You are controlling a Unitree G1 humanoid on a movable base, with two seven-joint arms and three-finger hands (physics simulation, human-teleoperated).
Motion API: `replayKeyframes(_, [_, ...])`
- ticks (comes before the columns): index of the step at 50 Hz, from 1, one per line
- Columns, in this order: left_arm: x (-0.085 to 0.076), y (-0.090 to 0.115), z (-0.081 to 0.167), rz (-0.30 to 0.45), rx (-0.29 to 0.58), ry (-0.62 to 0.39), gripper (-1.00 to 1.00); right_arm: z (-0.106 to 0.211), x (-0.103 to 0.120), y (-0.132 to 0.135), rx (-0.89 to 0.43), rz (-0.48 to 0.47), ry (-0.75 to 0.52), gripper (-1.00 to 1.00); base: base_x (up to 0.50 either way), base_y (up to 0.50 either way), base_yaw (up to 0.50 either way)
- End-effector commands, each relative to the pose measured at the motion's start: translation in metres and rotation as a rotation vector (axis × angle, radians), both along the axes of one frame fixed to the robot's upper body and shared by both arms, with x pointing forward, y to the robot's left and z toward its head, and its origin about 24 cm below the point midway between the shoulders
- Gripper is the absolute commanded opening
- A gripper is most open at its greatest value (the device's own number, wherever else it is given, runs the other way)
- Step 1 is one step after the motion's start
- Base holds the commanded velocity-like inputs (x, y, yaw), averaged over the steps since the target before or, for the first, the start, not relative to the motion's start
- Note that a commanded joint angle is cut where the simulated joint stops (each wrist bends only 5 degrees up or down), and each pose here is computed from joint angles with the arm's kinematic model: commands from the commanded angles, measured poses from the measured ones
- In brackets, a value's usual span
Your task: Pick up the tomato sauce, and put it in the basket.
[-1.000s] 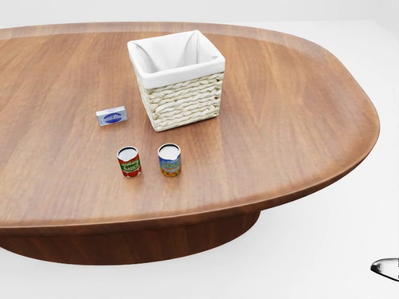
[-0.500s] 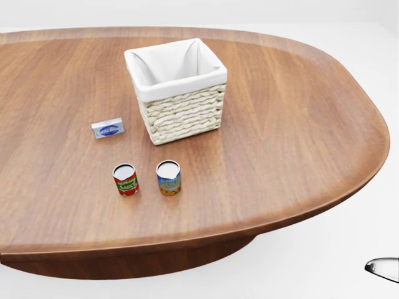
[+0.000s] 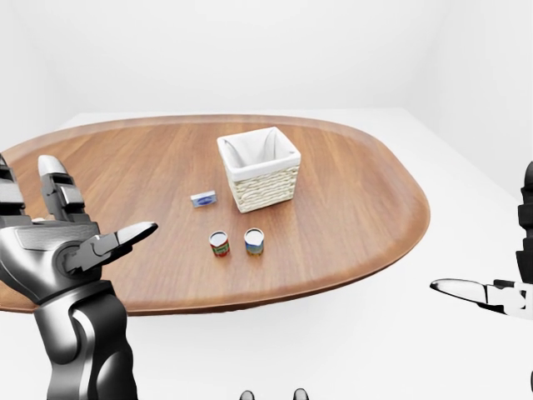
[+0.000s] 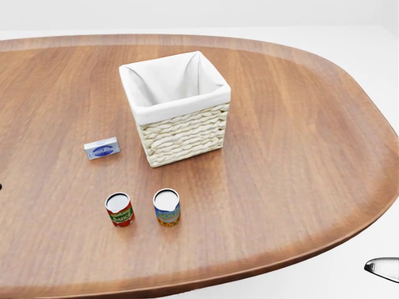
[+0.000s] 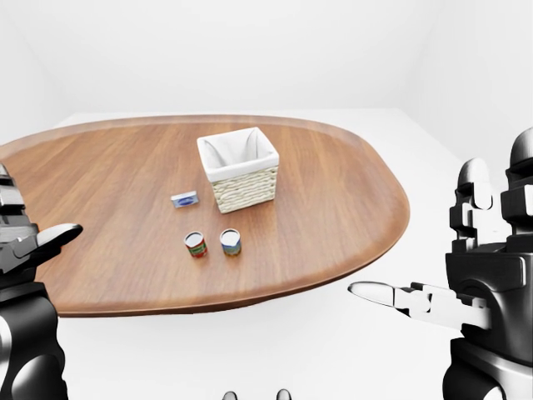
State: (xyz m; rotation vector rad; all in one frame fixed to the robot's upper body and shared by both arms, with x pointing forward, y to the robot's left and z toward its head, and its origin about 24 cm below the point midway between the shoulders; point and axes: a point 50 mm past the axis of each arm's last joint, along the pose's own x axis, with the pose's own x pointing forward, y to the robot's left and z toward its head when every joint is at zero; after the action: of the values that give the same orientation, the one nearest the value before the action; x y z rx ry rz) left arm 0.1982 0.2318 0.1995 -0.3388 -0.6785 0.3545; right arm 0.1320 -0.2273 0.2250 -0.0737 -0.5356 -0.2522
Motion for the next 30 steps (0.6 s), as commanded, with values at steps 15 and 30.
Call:
replayKeyframes(15, [0.0006,-0.0001,-0.0006,0.001,0.001,0.004,1.00,-0.0006,-0.0002,0.0003,0.002,0.001,-0.008,1.00,0.28,0.00,0.00])
replayKeyframes(30, [0.0000,-0.0005,-0.0001,0.001,0.001,0.001,1.00,-0.0002,-0.0001,0.0001,0.002,-0.001,-0.007,1.00,0.28,0.00,0.00])
